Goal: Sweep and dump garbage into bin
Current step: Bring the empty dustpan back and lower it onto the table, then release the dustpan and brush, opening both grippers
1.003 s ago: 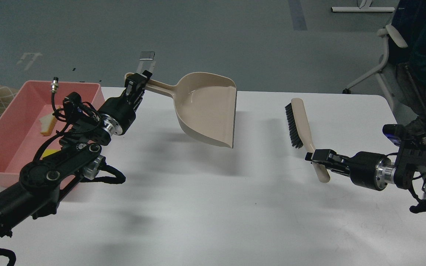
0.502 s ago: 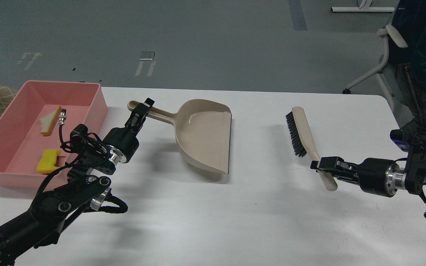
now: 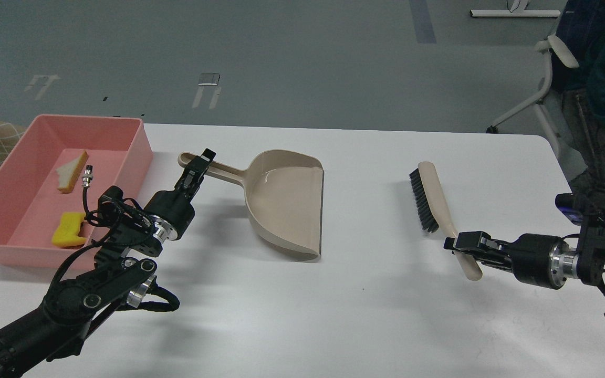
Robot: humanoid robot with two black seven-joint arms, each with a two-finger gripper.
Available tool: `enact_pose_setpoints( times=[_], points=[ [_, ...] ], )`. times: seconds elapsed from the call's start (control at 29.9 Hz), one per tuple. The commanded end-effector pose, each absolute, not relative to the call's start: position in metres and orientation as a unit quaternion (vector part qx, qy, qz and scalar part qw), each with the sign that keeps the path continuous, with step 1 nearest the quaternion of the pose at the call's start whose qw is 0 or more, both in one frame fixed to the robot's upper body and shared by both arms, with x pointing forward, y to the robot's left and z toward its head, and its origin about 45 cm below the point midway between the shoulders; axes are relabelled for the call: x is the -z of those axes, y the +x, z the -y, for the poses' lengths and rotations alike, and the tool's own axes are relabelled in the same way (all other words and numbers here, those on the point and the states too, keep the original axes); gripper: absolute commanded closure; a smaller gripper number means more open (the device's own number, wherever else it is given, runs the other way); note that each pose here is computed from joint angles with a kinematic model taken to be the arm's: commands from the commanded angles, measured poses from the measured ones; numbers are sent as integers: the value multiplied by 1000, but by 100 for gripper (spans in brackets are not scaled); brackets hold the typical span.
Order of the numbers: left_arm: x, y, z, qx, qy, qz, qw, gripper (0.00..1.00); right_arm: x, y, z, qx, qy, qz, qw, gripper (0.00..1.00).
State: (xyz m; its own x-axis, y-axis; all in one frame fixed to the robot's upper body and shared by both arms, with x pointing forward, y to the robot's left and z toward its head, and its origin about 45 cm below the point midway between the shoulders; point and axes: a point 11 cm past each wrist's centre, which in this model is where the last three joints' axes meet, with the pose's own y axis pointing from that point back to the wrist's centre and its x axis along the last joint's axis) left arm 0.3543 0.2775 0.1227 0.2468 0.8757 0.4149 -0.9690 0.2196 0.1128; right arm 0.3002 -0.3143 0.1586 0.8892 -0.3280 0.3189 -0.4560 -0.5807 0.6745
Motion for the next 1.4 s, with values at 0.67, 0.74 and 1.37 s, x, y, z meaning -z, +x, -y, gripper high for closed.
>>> enact_pose_setpoints(
  times=[0.67,0.74,1.37],
  points=[
    [-116,349,-272,-587,178,133,778,2,-153,297,317,-72,883,222,407,43],
    [-115,348,-270,-583,180,133,781,2,-153,297,317,-72,883,222,406,42],
    [-99,324,-269,-549,198,122,803,2,-164,301,333,-78,874,238,416,7]
  ],
)
